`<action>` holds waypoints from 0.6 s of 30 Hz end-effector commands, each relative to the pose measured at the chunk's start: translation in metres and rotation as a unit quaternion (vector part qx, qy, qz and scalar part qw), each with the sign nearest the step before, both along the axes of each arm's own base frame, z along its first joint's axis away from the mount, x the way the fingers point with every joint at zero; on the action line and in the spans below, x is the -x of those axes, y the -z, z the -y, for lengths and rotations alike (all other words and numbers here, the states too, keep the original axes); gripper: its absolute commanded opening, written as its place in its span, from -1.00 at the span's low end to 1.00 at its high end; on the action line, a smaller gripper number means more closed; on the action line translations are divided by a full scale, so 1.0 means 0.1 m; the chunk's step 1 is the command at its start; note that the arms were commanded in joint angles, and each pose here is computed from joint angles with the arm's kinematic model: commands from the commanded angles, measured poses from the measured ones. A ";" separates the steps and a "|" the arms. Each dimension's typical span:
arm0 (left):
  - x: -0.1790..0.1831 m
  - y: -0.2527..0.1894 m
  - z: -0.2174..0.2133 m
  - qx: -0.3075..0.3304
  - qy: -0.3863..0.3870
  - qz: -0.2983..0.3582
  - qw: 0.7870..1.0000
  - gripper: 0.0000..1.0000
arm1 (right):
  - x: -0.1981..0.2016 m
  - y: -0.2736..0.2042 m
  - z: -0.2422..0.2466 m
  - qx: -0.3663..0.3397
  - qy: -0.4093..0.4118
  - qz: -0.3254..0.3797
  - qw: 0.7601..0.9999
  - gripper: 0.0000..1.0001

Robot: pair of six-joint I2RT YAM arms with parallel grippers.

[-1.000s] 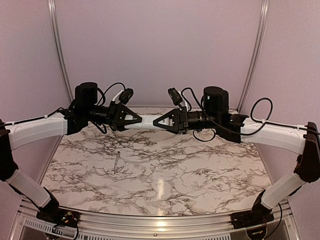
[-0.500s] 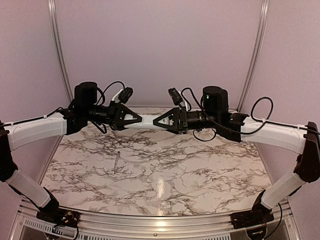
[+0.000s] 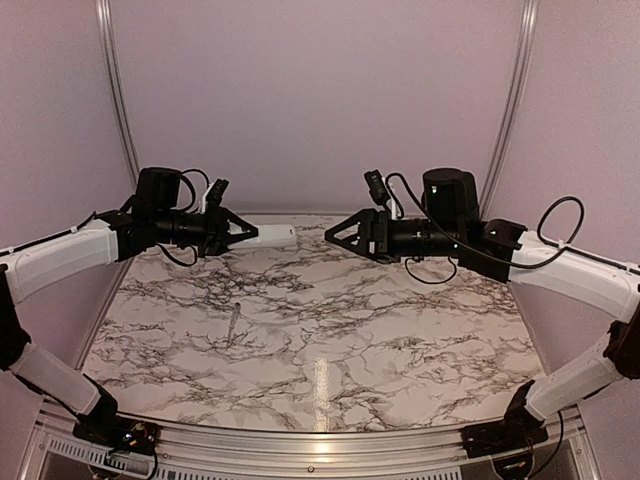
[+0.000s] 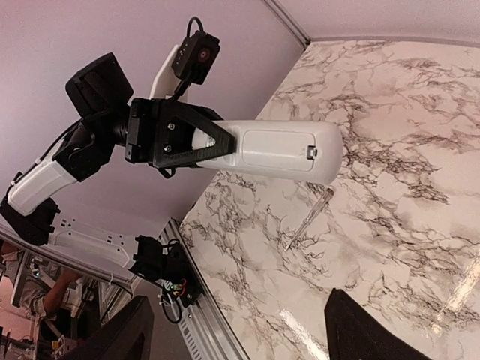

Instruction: Unload the batteries from the remote control

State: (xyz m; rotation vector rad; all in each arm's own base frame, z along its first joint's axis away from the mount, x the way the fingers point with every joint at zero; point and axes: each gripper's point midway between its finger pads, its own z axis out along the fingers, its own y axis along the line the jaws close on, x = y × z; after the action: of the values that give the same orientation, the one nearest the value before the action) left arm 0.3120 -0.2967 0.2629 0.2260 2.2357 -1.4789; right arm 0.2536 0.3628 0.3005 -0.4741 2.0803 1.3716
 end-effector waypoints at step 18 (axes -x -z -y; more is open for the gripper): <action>-0.08 0.10 -0.48 0.032 -0.025 -0.041 0.998 -1.00 | -0.45 -0.24 0.15 0.032 0.125 0.006 0.992 0.46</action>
State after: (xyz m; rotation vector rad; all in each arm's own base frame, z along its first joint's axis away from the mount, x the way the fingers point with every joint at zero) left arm 0.3283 -0.2451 0.2623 0.1123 2.2324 -1.4739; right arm 0.2867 0.3433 0.3260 -0.2982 2.0534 1.1666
